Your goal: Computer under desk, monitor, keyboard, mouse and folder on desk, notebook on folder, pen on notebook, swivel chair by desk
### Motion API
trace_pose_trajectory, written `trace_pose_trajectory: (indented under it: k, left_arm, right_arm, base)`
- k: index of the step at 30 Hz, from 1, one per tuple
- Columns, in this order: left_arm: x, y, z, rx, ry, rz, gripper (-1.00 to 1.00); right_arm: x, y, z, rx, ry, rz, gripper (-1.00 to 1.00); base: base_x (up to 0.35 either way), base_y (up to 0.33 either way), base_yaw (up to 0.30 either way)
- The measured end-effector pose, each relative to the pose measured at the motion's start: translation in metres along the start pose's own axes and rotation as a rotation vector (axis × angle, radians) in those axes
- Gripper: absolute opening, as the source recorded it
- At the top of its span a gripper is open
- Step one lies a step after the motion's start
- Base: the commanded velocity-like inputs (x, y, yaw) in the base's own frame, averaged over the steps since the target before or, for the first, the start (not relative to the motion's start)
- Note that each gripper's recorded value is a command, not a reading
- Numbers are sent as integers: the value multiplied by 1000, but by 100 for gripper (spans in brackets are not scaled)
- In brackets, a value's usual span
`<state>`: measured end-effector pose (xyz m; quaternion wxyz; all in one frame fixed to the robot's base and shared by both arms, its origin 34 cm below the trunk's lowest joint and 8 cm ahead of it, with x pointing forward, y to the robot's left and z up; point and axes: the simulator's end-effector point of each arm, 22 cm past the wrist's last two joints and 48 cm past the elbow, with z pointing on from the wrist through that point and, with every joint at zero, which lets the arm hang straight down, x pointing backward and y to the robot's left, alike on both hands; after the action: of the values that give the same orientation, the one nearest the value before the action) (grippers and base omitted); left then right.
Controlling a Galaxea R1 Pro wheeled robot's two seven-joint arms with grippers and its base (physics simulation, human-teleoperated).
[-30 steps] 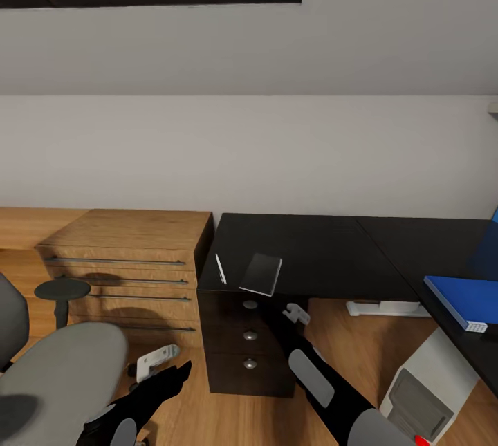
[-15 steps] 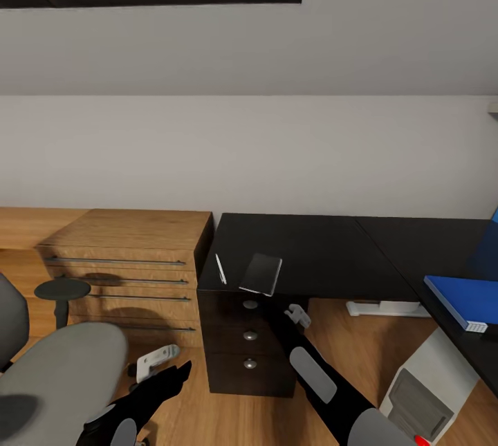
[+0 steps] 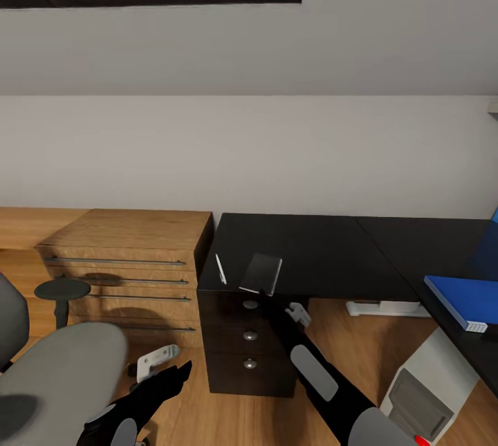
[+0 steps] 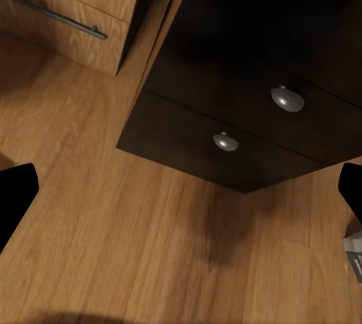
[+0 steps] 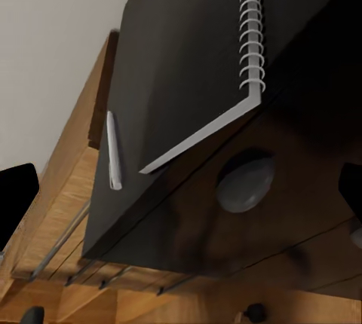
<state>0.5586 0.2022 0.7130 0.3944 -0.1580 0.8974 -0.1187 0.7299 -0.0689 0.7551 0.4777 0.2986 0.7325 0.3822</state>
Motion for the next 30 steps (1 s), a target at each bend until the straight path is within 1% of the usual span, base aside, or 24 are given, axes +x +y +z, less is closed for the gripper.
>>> trace_pose_trajectory:
  k: [1,2,5,16,30]
  left_arm:
    - [0,0,0,0,0,0,100]
    - [0,0,0,0,0,0,100]
    - [0,0,0,0,0,0,100]
    - [0,0,0,0,0,0,100]
    - [0,0,0,0,0,0,100]
  right_arm:
    - [-1,-1,0,2,-3,10,100]
    - [-9,-6,0,16,-19,65,100]
    - [-13,-9,0,23,-27,90,100]
    - [-17,-11,0,25,-34,106,100]
    - [-16,-12,0,26,-32,104,100]
  base:
    - [0,0,0]
    - [0,0,0]
    - [0,0,0]
    - [0,0,0]
    - [0,0,0]
